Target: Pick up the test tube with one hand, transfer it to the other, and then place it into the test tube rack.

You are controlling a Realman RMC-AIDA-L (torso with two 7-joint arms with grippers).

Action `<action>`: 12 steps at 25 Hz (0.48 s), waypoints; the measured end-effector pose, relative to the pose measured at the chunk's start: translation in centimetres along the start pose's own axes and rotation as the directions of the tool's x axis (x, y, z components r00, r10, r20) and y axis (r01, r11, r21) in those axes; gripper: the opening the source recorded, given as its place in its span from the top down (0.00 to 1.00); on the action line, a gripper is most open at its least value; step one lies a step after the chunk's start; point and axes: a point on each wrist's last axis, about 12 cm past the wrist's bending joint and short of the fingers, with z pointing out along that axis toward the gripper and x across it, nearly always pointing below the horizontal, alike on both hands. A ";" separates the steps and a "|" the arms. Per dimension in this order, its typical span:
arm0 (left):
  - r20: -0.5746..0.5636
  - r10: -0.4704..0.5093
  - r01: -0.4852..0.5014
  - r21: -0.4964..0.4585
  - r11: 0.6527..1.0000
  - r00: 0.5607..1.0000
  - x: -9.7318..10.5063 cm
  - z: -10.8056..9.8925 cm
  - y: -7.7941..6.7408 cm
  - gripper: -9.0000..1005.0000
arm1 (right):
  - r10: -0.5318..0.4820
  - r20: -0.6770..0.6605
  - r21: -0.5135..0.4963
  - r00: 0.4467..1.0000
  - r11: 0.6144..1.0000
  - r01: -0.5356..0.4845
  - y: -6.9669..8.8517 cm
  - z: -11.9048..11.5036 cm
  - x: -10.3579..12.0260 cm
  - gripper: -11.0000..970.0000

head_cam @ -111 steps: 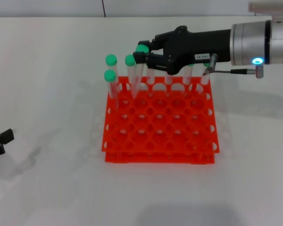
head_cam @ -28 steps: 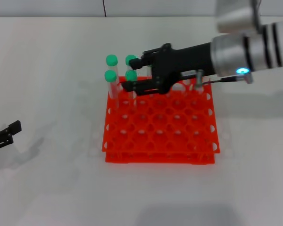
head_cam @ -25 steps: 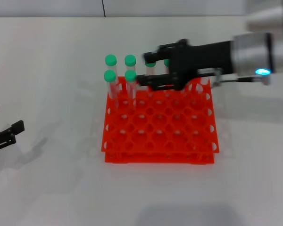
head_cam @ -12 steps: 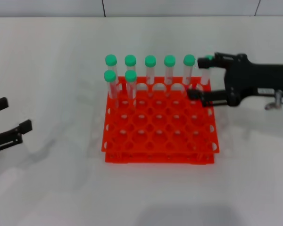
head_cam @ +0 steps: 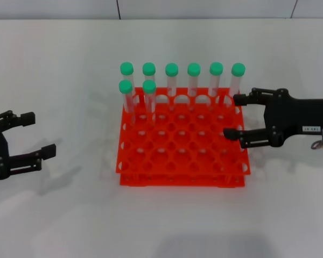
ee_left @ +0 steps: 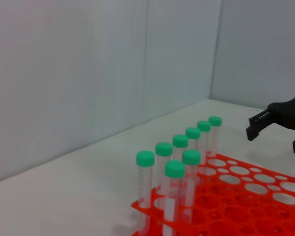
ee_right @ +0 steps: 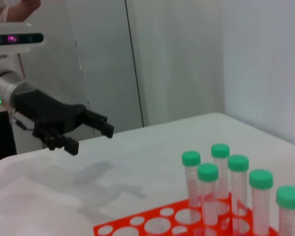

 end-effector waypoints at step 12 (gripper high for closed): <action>-0.043 0.028 -0.026 0.060 0.998 0.999 -0.9 1.3 0.9 0.13 | 0.005 -0.054 -0.024 0.999 1.000 -0.006 0.2 0.8 0.8 0.10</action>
